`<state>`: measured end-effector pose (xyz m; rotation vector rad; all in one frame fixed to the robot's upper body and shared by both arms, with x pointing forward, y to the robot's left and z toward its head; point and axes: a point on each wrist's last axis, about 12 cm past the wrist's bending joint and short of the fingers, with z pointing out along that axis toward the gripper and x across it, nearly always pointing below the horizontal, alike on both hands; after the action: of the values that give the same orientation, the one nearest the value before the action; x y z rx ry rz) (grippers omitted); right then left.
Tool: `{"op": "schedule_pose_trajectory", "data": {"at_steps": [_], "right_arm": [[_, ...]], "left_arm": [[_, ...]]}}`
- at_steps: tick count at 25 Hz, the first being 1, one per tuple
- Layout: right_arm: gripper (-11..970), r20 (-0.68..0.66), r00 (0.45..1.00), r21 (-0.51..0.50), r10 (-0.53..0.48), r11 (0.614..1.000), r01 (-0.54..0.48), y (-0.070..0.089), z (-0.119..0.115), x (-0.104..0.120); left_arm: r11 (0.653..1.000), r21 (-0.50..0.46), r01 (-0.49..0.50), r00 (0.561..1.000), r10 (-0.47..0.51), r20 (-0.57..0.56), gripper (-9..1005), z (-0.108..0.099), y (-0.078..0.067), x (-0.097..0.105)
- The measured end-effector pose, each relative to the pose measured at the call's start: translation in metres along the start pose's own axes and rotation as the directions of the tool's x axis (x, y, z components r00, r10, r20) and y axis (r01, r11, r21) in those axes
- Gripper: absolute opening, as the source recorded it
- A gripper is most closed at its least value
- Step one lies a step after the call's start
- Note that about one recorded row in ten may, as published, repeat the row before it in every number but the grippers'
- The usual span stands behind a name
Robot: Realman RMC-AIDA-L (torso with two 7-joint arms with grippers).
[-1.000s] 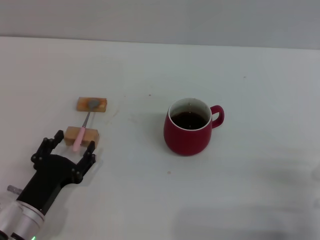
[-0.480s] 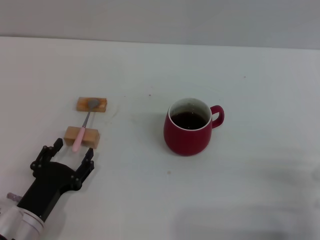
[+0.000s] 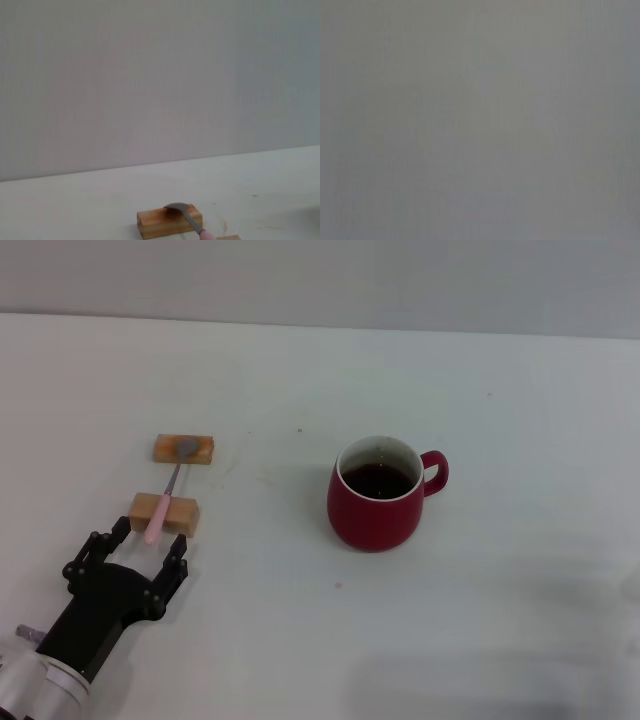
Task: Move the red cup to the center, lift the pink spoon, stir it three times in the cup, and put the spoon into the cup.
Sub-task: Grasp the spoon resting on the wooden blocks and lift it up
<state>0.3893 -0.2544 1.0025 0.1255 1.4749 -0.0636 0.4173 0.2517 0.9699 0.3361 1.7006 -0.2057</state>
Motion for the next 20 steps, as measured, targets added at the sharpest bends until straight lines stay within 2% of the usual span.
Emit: {"op": "schedule_pose_trajectory", "data": {"at_steps": [20], "right_arm": [[-1,-0.003,1.0,-0.004,-0.003,1.0,0.003,-0.0004,0.0002,0.0005]], "left_arm": [[1.0,0.007,-0.004,1.0,0.004,0.013,646,0.0008,-0.0013,-0.0019]]}}
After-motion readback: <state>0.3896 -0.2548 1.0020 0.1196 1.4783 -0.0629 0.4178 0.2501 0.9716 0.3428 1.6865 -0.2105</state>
